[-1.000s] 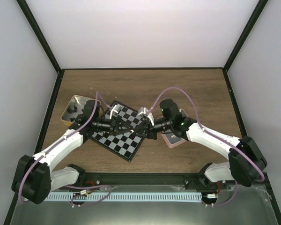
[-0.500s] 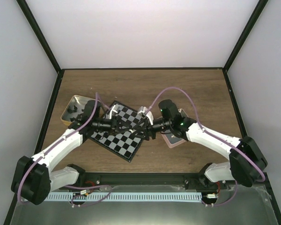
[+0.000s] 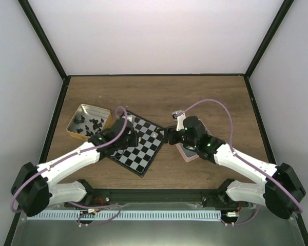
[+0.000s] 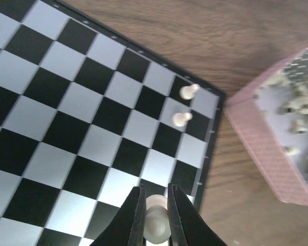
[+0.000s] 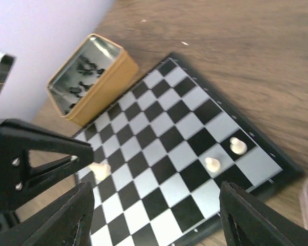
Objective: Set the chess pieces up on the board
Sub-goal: Place the chess piece on the chessboard, then pick up the chess piece from the chessboard.
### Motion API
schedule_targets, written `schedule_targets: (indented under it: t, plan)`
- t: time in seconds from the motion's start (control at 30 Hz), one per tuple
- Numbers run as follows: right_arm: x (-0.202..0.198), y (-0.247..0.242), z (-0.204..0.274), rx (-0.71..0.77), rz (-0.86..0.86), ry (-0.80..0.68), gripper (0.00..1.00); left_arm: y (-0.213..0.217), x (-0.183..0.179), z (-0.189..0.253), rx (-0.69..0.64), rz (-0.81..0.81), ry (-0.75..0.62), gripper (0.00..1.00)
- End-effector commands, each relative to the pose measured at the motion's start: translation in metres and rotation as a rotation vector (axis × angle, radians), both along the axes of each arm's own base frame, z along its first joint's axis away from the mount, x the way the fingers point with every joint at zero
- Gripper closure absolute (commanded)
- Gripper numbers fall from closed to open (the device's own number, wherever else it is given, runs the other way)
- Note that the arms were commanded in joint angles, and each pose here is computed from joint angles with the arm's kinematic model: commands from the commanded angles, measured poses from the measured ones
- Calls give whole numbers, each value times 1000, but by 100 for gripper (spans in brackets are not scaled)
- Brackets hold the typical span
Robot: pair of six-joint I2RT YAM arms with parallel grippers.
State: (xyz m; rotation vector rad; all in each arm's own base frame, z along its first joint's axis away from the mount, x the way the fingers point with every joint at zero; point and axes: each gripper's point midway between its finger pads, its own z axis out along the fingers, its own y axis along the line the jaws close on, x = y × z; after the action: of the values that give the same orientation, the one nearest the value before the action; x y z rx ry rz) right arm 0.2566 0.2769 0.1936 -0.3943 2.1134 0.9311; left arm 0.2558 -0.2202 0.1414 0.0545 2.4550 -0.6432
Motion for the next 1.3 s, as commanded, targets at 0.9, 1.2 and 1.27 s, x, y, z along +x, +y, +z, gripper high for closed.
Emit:
schedule_targets:
  t: [0.9,1.2,1.27]
  plan:
    - [11,-47,-47,-67,-277,136,32,-9,-22,-67,334,-65,95,27]
    - [10,-48,-54,-76,-279,152,32,-17,-29,-74,281,-173,239,43]
    - [10,-49,-55,-77,-282,151,32,-16,-29,-77,301,-178,248,48]
